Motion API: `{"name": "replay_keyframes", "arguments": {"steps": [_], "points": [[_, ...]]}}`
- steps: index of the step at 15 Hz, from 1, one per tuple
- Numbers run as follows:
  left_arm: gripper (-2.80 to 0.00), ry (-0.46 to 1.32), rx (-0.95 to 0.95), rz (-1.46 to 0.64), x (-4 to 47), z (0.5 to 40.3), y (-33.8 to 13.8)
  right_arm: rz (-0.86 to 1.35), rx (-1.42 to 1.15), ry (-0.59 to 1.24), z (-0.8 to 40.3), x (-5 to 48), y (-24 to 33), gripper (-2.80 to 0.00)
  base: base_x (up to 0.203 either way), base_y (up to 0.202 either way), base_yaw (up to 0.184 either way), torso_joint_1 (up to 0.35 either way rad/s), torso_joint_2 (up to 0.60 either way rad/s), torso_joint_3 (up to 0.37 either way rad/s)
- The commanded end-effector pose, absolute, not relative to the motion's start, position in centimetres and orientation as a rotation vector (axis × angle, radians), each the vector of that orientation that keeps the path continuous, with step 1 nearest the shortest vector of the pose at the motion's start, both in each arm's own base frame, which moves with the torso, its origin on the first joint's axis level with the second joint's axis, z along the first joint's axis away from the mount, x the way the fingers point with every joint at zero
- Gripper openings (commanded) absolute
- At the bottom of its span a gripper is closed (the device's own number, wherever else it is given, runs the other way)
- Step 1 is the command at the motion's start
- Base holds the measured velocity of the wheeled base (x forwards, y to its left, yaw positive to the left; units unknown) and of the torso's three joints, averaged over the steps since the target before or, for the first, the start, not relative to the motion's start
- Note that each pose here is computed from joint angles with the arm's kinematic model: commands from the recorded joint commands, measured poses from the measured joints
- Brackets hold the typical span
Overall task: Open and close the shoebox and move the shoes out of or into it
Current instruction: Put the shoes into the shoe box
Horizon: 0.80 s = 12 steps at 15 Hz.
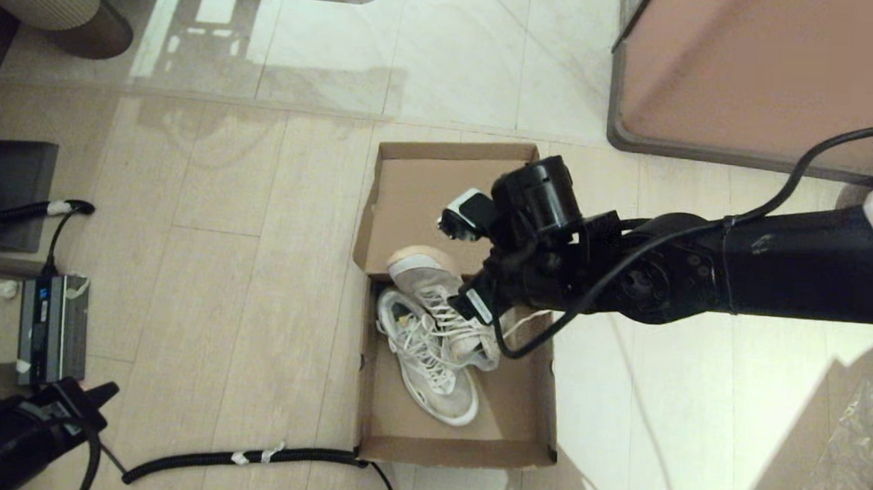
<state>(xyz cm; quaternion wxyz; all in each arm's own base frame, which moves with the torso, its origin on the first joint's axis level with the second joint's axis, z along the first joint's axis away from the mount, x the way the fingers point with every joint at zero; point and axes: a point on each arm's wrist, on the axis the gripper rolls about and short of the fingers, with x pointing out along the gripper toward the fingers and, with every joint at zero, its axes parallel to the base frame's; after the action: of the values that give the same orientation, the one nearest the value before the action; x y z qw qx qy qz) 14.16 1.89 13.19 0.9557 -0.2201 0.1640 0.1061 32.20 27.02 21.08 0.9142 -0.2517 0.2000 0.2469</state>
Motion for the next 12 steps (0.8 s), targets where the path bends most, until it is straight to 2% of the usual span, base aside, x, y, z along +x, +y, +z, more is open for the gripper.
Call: {"name": "replay_keyframes", "arguments": {"steps": [1, 3, 6, 9, 12], "points": [[-2.8, 0.324, -0.451, 0.216, 14.1, 13.3, 1.9, 0.509, -0.522, 0.424, 18.7, 34.4, 29.4, 0.0, 0.0, 0.0, 0.0, 0.0, 0.0, 0.0], [-2.8, 0.322, -0.47, 0.219, 14.1, 13.3, 1.9, 0.515, -0.536, 0.434, 17.5, 34.5, 30.8, 0.0, 0.0, 0.0, 0.0, 0.0, 0.0, 0.0], [-2.8, 0.325, -0.471, 0.22, 14.1, 13.2, 1.9, 0.501, -0.5, 0.358, 18.4, 35.7, 32.4, 0.0, 0.0, 0.0, 0.0, 0.0, 0.0, 0.0], [-2.8, 0.331, -0.472, 0.221, 14.3, 13.2, 1.9, 0.508, -0.508, 0.352, 17.6, 35.7, 33.4, 0.0, 0.0, 0.0, 0.0, 0.0, 0.0, 0.0], [-2.8, 0.33, -0.474, 0.221, 14.1, 13.1, 1.9, 0.458, -0.446, 0.228, 16.4, 37.2, 34.6, 0.0, 0.0, 0.0, 0.0, 0.0, 0.0, 0.0]]}}
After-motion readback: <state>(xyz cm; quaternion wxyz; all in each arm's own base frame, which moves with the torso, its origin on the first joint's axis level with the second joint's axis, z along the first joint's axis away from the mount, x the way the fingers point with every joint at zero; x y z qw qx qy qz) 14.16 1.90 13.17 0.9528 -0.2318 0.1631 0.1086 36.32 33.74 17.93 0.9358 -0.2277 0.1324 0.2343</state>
